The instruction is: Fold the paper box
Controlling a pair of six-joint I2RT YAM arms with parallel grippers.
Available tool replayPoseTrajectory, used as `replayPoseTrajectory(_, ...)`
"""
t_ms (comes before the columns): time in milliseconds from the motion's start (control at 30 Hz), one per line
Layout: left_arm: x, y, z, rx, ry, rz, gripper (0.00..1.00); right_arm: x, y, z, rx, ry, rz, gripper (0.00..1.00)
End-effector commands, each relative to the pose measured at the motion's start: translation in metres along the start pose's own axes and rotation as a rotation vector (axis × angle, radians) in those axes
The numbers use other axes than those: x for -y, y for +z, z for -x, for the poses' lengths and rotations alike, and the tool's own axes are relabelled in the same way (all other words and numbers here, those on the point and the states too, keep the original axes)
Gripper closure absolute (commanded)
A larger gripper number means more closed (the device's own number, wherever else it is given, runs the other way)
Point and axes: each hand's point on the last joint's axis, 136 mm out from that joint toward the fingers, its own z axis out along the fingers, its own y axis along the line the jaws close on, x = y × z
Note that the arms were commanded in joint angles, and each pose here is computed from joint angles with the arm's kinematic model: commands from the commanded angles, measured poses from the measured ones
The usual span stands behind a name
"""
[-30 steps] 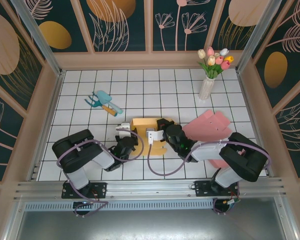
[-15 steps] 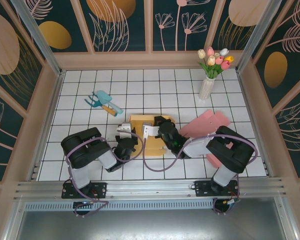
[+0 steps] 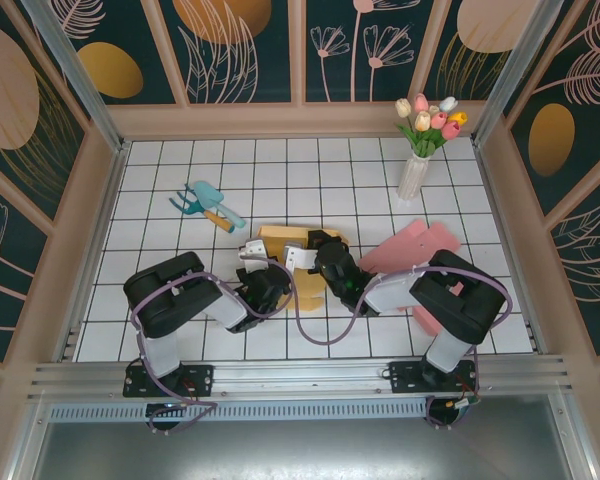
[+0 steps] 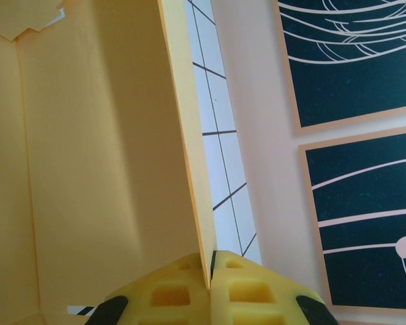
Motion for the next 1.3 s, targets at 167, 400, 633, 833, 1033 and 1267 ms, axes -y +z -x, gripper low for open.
replayPoseTrajectory(167, -0.004, 0.002, 0.006, -0.007, 0.053, -0.074, 0.91, -0.078, -0.01, -0.034, -0.098, -0.031, 0.261, 1.0)
replayPoseTrajectory(400, 0.015, -0.014, 0.019, -0.015, 0.053, -0.252, 0.75, -0.082, -0.008, -0.037, -0.107, -0.016, 0.276, 1.0)
replayPoseTrajectory(633, 0.006, -0.022, 0.028, 0.009, 0.093, -0.282, 0.73, -0.078, -0.008, -0.035, -0.106, 0.017, 0.281, 1.0)
replayPoseTrajectory(833, 0.014, -0.013, 0.031, 0.019, 0.12, -0.325, 0.69, -0.084, -0.014, -0.03, -0.068, 0.034, 0.316, 1.0)
replayPoseTrajectory(1033, 0.024, -0.007, 0.037, 0.028, 0.135, -0.439, 0.67, -0.092, -0.024, -0.018, 0.018, 0.041, 0.382, 1.0)
replayPoseTrajectory(1267, 0.031, 0.002, 0.023, -0.003, 0.155, -0.452, 0.71, -0.09, -0.024, -0.016, 0.031, 0.056, 0.382, 1.0)
